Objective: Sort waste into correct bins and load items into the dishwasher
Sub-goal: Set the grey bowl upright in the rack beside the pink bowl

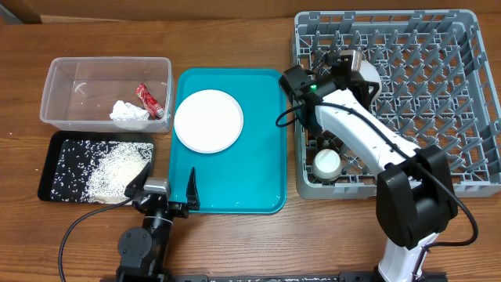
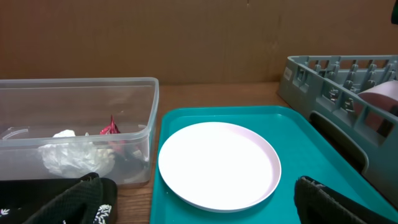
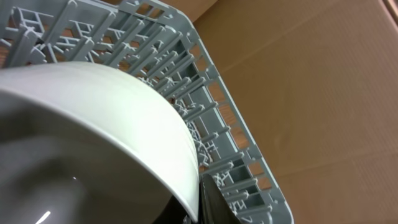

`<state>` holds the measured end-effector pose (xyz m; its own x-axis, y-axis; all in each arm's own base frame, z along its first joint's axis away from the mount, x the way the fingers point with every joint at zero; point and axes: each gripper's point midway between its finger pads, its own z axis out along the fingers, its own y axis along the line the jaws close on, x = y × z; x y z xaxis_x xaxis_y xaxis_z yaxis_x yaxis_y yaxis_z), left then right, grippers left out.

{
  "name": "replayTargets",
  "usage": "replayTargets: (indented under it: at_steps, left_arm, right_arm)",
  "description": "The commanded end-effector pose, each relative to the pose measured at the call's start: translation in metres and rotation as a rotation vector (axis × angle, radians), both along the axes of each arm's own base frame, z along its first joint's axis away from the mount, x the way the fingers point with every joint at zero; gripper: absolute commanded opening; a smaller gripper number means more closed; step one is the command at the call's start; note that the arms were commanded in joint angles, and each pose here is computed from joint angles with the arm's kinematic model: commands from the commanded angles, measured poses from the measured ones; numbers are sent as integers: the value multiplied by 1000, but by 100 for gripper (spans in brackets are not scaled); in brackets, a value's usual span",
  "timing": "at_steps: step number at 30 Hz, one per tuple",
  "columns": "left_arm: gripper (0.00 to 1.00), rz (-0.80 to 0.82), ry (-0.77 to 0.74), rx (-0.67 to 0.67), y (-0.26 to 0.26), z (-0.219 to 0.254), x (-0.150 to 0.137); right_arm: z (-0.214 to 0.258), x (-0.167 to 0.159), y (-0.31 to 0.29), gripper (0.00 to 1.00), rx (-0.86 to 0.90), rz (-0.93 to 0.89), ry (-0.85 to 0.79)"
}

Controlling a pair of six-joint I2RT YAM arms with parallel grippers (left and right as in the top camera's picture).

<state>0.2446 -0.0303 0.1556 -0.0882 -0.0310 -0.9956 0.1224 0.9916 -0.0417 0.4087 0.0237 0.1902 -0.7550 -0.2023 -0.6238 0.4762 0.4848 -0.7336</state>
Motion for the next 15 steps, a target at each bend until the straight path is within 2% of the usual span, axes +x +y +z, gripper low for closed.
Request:
replayTargets:
  at_steps: [1, 15]
  left_arm:
    - [100, 17, -1, 20, 3, -1, 0]
    - [100, 17, -1, 20, 3, -1, 0]
  right_arm:
    - [-6, 2, -3, 4, -48, 20, 93]
    - [-37, -10, -2, 4, 30, 22, 184]
